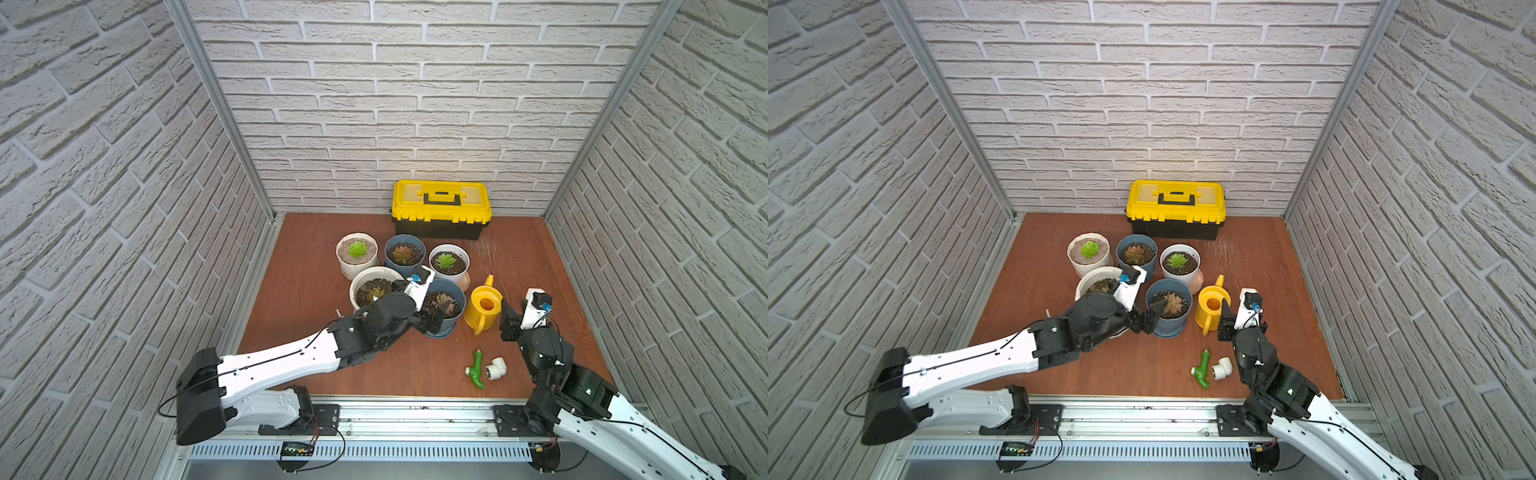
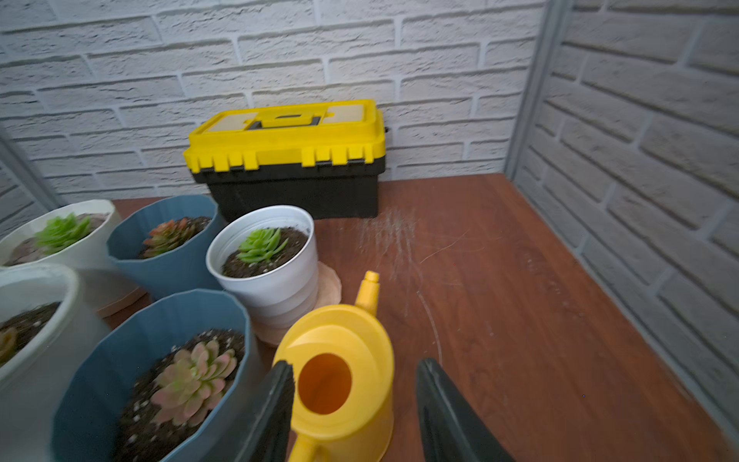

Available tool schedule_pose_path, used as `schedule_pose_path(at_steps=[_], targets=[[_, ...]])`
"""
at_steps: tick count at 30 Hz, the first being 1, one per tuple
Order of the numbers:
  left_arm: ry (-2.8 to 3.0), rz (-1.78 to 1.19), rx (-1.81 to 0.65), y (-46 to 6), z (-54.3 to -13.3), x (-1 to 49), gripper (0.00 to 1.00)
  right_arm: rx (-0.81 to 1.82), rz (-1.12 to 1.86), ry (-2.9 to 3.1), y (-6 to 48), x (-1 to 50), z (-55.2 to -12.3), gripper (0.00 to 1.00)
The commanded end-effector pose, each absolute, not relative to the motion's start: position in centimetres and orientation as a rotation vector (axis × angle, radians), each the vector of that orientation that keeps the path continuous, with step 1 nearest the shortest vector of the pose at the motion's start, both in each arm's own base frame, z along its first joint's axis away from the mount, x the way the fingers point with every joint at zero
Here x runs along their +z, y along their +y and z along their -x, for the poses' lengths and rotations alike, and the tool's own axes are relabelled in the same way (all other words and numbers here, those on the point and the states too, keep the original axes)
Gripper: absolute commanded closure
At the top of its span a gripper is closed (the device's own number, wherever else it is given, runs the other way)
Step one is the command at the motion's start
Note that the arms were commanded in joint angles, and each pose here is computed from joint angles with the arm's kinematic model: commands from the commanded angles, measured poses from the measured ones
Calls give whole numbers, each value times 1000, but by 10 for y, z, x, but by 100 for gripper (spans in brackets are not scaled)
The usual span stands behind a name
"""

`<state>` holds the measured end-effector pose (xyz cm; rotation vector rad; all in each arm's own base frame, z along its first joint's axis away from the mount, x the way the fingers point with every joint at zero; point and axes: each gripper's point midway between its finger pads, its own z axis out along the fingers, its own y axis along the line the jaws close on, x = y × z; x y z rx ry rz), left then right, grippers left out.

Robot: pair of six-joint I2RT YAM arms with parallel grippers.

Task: Water the succulent around the soil edge
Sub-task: Pick up the watering can from the center of the board.

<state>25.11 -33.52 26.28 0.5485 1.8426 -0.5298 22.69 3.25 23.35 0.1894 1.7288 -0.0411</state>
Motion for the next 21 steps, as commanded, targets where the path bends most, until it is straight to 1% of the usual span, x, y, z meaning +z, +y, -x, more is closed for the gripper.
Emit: schedule_pose_path(at_steps=[1, 5, 9, 10, 11, 12, 13, 17, 19, 20, 21], targets=[[1764, -590, -476, -366, -257, 273, 2, -189, -356, 1608, -6, 248, -216, 49], [1791, -658, -515, -409, -256, 246, 2, -145, -478, 1548, -25, 239, -203, 50], [1830, -732, -527, -448, -253, 218, 7, -80, -541, 1505, -33, 239, -194, 55], [1842, -764, -550, -458, -249, 212, 7, -74, -549, 1500, -34, 239, -193, 56], [1856, -775, -554, -465, -248, 206, 7, -67, -559, 1495, -35, 239, -192, 52], [1872, -775, -554, -470, -248, 199, 8, -61, -563, 1491, -35, 239, -192, 49], [1885, -770, -555, -473, -249, 194, 8, -54, -569, 1487, -35, 239, -192, 49], [1935, -755, -542, -480, -254, 176, 8, -33, -598, 1482, -36, 239, -192, 55], [1955, -755, -534, -482, -254, 169, 8, -18, -610, 1483, -37, 239, -191, 56], [1967, -749, -529, -483, -255, 165, 8, -13, -611, 1482, -36, 239, -191, 56], [1977, -744, -526, -484, -256, 162, 8, -5, -608, 1481, -35, 240, -191, 43]])
